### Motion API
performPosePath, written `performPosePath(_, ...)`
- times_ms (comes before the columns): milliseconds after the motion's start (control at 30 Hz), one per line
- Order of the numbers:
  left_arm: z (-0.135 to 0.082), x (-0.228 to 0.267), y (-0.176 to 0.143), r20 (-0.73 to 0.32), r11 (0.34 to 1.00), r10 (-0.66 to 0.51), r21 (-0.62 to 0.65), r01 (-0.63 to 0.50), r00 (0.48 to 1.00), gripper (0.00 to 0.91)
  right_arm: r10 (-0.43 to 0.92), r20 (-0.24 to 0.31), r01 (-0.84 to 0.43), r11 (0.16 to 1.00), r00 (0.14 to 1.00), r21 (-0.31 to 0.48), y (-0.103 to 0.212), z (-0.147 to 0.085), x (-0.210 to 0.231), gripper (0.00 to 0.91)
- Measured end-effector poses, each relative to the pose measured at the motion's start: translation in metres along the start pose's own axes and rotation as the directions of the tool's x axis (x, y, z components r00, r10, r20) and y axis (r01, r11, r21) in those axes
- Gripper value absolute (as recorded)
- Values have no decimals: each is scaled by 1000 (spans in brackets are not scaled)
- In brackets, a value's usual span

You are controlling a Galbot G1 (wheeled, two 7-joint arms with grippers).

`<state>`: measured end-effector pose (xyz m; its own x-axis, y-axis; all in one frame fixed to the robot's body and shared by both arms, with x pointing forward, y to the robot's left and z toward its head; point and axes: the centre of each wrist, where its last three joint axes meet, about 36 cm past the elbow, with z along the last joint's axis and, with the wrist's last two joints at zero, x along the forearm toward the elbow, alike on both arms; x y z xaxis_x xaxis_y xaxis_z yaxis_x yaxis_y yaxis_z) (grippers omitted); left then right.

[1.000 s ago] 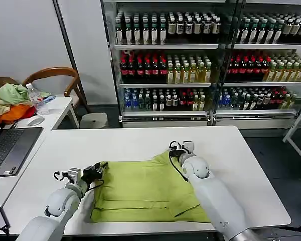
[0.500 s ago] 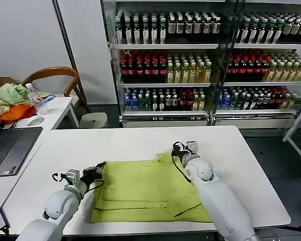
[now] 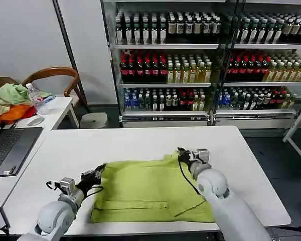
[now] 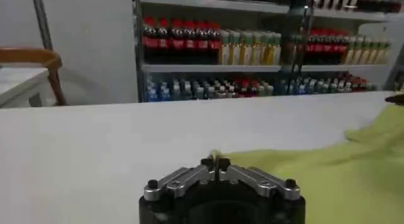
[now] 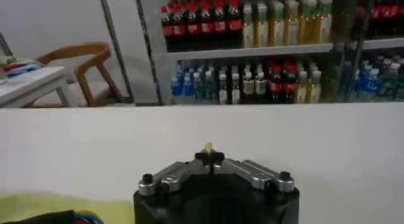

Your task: Fold and organize the clothes.

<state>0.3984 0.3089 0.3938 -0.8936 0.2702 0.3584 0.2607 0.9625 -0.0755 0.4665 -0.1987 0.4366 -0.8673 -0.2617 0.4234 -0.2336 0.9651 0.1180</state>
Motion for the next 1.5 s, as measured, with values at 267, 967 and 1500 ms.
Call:
performPosePath(267,10,31,-13,-6,1000,1,-19,-1,1000,50,-5,10,4,1000,1000,18,3,19,42,0)
performPosePath(967,26,61,-20,-22,1000,7,-28,-8,1000,50,4,7,-5,999,1000,32,5,34,93,0)
performPosePath(1500,20,77,-12,-28,1000,-5,-2,5,1000,50,18,-28,-17,999,999,43,0,44,111,0)
